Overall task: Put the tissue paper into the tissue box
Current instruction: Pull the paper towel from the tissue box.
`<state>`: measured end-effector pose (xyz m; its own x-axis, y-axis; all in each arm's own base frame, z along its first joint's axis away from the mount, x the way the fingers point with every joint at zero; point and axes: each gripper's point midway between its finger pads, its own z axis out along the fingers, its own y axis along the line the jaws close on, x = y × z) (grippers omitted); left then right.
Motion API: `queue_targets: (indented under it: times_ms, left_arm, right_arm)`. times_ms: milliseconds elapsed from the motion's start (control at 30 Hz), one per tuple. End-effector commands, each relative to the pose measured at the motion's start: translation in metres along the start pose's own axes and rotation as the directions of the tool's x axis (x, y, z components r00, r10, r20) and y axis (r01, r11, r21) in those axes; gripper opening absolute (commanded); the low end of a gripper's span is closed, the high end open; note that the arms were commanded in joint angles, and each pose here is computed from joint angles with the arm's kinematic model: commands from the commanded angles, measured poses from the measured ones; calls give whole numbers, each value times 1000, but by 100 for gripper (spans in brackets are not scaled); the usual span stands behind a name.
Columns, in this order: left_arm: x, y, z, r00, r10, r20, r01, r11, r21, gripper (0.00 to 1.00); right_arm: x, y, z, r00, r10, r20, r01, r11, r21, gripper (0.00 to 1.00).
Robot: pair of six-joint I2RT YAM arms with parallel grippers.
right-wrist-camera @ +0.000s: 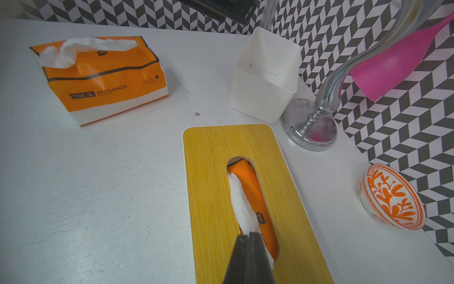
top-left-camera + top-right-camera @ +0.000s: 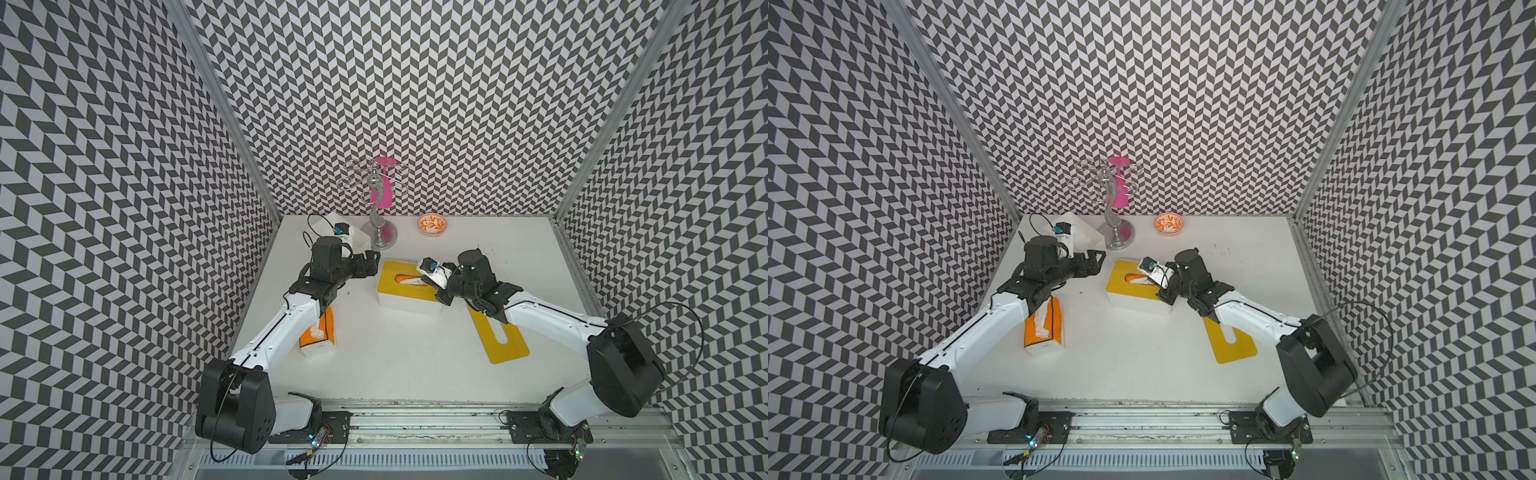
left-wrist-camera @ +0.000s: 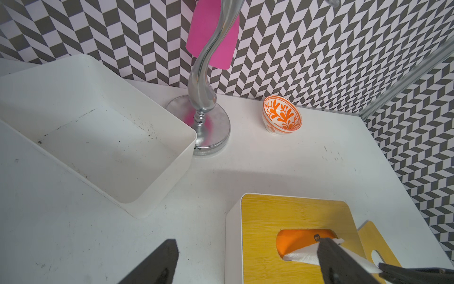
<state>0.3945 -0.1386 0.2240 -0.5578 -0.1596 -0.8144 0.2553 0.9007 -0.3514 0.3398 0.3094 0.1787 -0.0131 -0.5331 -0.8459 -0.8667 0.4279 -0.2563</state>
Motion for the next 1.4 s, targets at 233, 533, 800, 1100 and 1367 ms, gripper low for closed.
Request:
queue_targets:
  times_ms: [233, 533, 800, 1100, 1367]
  left_arm:
    - [-1, 1, 2, 1000, -2, 7, 2, 1000, 8, 93]
    - [-1, 2, 2, 1000, -3, 5, 3, 1000, 7, 93]
    - [-2, 2, 1, 1000, -5, 9, 5, 1000, 6, 93]
    - [-20, 39, -24, 991, -44, 123, 65, 983, -172, 94]
    - [-42, 61, -63, 957, -55, 284, 131, 957, -257, 100]
  right_arm:
    - [-41, -3, 6, 995, -51, 84, 53, 999, -13, 0]
    - [-64, -2, -6, 990, -59, 126, 61, 998, -9, 47]
    - [-60, 9, -25, 983, -93, 158, 93, 996, 7, 71]
    - [-59, 13, 9, 950, -297, -98, 302, 953, 40, 72]
    - [-46, 17, 33, 808, -467, -360, 520, 852, 61, 62]
